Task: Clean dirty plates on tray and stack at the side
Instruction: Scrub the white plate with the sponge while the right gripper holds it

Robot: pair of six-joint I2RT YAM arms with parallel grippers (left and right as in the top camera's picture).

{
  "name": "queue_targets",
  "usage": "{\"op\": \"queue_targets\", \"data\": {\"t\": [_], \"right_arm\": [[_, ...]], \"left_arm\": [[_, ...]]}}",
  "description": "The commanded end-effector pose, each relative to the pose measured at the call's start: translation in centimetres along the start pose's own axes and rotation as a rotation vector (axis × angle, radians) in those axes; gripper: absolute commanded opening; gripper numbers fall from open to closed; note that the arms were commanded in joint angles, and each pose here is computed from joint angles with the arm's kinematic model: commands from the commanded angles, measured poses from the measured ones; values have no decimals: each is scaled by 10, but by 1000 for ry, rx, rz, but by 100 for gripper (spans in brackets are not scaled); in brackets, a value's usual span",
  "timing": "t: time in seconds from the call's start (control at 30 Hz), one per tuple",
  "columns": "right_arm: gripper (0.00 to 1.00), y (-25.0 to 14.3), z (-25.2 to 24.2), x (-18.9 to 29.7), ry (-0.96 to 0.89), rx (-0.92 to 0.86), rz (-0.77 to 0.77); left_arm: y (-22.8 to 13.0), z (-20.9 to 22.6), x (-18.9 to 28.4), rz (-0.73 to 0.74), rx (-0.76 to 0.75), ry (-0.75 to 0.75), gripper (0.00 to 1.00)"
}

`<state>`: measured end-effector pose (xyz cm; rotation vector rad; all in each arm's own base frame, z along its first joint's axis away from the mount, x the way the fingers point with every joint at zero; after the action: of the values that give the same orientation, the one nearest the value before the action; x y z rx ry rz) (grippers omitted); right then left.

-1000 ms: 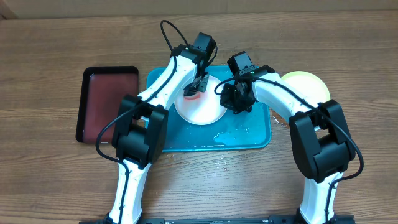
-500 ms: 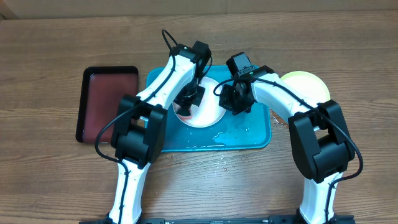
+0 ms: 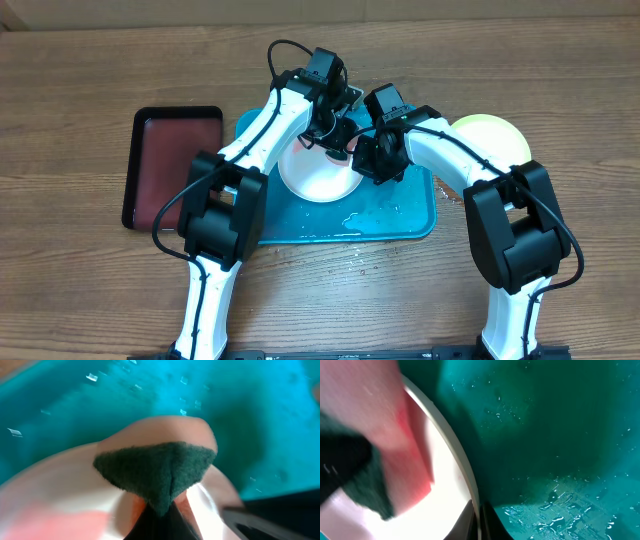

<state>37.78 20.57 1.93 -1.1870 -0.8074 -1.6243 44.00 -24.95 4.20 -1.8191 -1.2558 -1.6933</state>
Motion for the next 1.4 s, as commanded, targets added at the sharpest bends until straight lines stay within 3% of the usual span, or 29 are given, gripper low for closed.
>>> {"op": "queue_targets", "data": {"t": [0.0,0.17,0.33,0.53,0.8,1.07,1.23,1.37], "right_arm": [[4,-3,-9,-8,-29,-12,8],[4,-3,-9,-8,-30,-12,8],[4,-3,-9,-8,-30,-12,8],[4,-3,-9,-8,-29,-12,8],[4,-3,-9,-8,-29,-12,8],[4,-3,-9,-8,-29,-12,8],[4,-3,-9,-8,-29,-12,8],[4,-3,-9,-8,-29,-12,8]], "left_arm": [[-8,39,-3,38,78,236,4],[-32,92,23,91,273,618,5],[-51,99,32,156,330,678,4],[-62,68,16,227,306,470,4],[-63,-18,3,260,7,-106,4],[-59,-20,2,237,-34,-130,4],[-34,9,-4,143,9,35,4],[-26,66,7,93,203,402,4]]}}
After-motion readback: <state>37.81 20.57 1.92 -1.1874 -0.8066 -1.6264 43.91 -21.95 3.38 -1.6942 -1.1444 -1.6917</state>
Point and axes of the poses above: each gripper's point midway between its finger pads, its own x axis back along the fingers, its own z axis along the line the jaws close on, y = z × x, the point moved 1 cm from there along x, back along the fingers, and after that the axes turned 6 degrees about -x, right-handed, at the moved point
